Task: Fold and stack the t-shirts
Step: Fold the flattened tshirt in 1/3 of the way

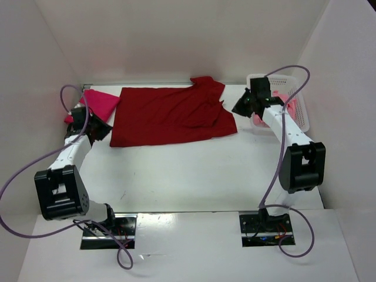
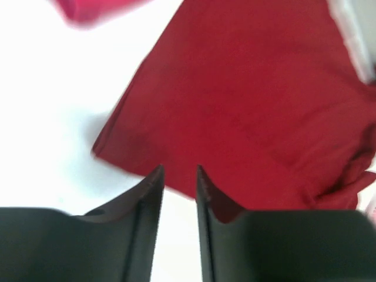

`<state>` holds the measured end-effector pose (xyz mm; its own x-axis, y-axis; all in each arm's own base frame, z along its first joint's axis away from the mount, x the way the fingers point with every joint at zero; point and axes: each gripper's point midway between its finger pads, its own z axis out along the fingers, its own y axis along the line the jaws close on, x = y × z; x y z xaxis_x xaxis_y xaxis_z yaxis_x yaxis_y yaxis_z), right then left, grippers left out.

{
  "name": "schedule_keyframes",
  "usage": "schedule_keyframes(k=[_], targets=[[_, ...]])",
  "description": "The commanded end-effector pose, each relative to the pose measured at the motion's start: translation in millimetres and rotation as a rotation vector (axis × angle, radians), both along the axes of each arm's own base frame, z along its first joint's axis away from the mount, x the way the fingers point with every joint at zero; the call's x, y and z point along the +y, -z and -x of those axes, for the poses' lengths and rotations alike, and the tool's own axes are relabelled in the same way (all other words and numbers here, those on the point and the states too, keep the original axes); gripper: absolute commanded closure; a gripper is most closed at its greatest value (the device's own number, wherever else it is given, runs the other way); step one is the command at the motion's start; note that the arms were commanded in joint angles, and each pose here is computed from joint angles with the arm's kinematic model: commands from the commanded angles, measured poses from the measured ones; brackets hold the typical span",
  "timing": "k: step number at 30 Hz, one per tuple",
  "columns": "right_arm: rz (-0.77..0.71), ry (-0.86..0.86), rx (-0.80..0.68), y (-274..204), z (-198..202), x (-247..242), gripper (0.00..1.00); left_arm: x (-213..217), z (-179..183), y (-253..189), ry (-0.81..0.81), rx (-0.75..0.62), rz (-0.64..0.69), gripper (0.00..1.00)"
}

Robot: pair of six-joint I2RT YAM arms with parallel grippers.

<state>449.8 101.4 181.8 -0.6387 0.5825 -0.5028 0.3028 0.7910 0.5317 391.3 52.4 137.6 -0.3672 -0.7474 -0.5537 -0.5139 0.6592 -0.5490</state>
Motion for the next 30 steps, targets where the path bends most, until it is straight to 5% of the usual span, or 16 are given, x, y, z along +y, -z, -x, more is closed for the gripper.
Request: schedule_keyframes(k=[1,10,25,30], targets=[[0.025,0.063,0.052,44.6,13.4,-8.3,0.98,-11.3,4.3,33.2,0.014,0.076,0.077,0.66],[-0.050,0.153,0.092,92.1,46.3,-13.3,0.65,-13.9,7.7,80.1,-0.021,0.173,0.138,0.63],[-0.181,0.396,0.033,115.2,15.1,-21.4,0.58,-17.9,0.6,115.5,-0.042,0.222,0.204,0.60],[-0.177,0.427,0.049,124.7,9.6,-23.9,0.58,-18.6,-2.9,120.9,-0.037,0.234,0.214,0.69]])
